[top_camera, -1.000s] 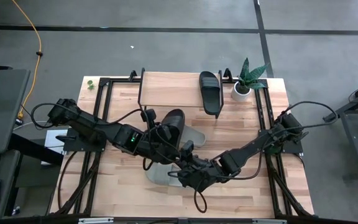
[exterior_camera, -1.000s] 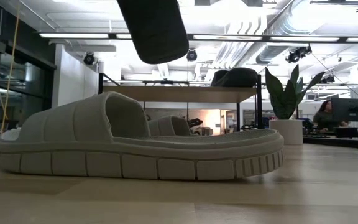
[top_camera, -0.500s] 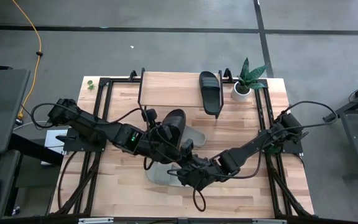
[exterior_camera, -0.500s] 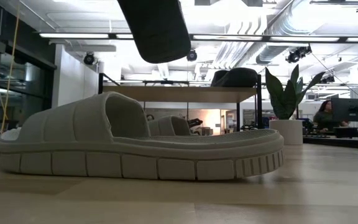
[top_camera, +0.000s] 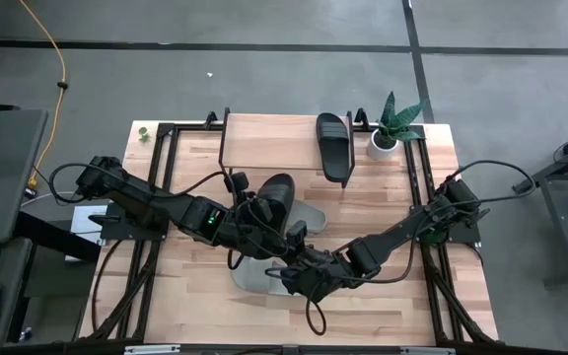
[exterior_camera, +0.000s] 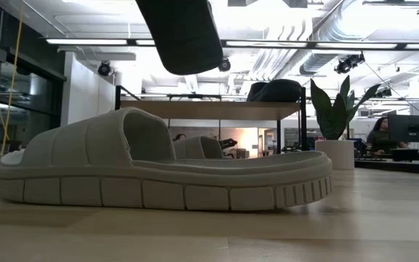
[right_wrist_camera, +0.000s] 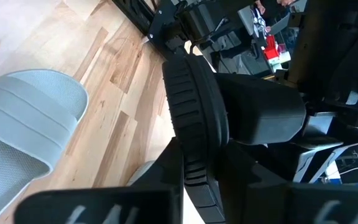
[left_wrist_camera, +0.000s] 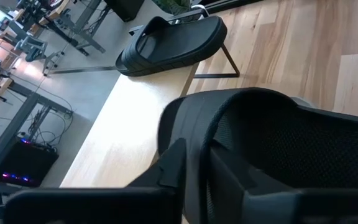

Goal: Pick and place slides into the shelf
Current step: Put the black slide on the shelf

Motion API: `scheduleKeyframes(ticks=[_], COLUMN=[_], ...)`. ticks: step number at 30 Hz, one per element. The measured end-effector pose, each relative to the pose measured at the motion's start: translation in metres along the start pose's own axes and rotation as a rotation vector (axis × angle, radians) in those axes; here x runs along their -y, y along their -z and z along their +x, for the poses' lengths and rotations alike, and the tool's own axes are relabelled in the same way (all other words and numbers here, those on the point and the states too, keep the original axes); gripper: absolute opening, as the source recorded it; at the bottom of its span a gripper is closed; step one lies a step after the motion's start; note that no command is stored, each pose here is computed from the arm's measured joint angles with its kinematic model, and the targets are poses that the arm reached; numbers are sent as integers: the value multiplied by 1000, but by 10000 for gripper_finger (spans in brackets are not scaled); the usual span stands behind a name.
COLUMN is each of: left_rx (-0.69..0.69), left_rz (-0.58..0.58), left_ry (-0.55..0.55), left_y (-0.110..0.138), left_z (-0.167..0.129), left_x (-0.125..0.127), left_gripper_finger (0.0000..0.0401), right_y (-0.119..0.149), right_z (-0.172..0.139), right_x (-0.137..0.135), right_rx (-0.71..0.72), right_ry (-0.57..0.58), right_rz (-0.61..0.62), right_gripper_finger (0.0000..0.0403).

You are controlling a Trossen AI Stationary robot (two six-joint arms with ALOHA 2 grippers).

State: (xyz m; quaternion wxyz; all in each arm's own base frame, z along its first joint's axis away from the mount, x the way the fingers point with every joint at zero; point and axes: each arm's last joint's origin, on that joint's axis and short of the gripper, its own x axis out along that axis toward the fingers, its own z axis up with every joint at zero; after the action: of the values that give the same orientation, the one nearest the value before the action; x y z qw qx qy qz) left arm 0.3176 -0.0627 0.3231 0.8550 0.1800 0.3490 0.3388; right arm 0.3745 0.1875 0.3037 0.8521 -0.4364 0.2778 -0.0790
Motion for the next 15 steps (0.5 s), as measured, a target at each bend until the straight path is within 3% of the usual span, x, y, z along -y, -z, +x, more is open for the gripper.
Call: scheduleKeyframes(ticks=[7,15], left_rx=[2,5], left_rz=[7,46], left_ry=[-18,-160], left_y=[0,4], left_z=[0,-2], left_x=[-1,-8], left_gripper_finger=[135,219], right_y=[1,7], right_z=[0,1], right_x=[0,0], right_rx=[-7,-77], right_ry=[3,33], right_rz=[-1,-16], right_gripper_finger=[30,30])
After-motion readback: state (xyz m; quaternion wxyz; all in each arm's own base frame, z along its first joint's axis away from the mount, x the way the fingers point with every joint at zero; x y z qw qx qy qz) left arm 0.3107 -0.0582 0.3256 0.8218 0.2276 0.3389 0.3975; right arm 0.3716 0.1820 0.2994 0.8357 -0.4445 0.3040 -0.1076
